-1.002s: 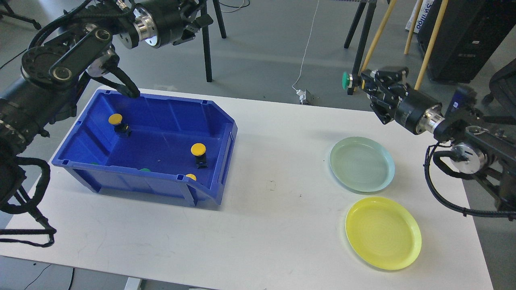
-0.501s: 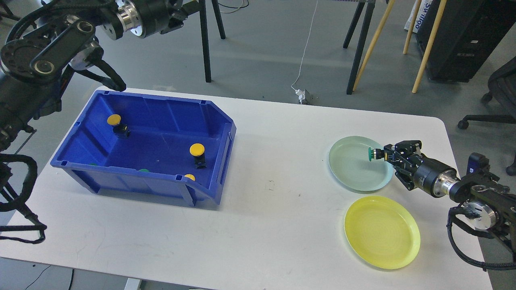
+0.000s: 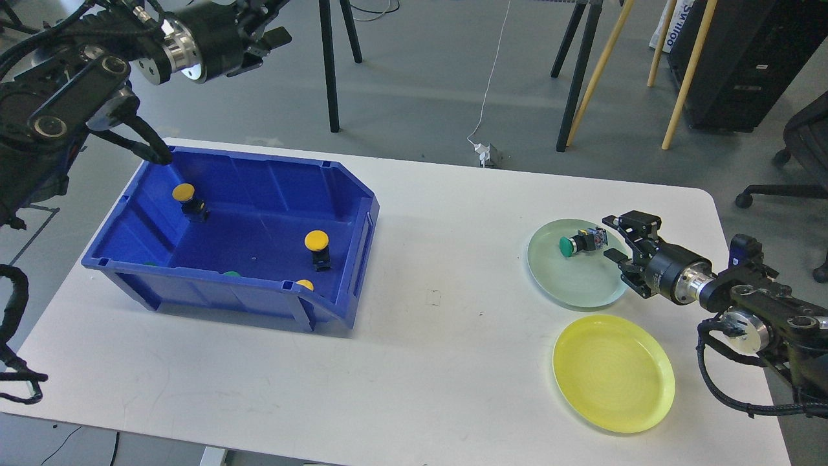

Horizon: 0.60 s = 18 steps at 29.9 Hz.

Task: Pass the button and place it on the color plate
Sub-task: 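Lower the button onto the pale green plate and open the right gripper, then move the left gripper back down into the blue bin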

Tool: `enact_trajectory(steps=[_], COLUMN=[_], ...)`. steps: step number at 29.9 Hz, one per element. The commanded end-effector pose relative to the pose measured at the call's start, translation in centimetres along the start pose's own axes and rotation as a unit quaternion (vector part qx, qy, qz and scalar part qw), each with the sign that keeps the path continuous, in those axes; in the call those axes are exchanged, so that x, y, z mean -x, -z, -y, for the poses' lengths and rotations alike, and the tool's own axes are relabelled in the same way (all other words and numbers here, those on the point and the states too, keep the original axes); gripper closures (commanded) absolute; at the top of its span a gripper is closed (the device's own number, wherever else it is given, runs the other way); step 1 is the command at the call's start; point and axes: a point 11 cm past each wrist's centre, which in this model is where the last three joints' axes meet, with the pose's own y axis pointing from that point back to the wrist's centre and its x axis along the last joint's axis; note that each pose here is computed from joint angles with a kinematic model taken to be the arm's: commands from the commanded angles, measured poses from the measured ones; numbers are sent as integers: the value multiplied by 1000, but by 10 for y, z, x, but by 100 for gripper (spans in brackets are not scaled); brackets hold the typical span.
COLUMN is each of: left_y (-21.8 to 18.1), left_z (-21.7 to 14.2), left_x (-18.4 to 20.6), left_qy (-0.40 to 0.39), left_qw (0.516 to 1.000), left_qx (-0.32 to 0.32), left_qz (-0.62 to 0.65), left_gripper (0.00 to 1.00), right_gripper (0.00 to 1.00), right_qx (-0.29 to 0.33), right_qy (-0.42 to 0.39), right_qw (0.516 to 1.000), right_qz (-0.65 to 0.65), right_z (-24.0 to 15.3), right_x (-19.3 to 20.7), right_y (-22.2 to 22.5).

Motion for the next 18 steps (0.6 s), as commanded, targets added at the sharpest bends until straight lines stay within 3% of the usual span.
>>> enact_trajectory(steps=[1,6,9,18], left_y=[18,26,50,109], left_z=[-20,-48,-63,-28], left_x=[11,37,61,125], left_qy=[50,125,175,259], left_qw=[990,951,928,873], left_qx=[-60,-98,-129,-179], left_qz=[115,265,301,373], left_gripper=[1,1,1,1], right_gripper=[14,14,14,14], right_qx=[-7,-13,-14,-9], right_qy=[-14,-44,-59,-84], right_qw=[1000,999,998,995], right_qz=[-8,-28,-33,-44], right_z=[-8,-25,-33,-53], right_x=[-19,-53,-67,-92], right_y=[12,31,36,39])
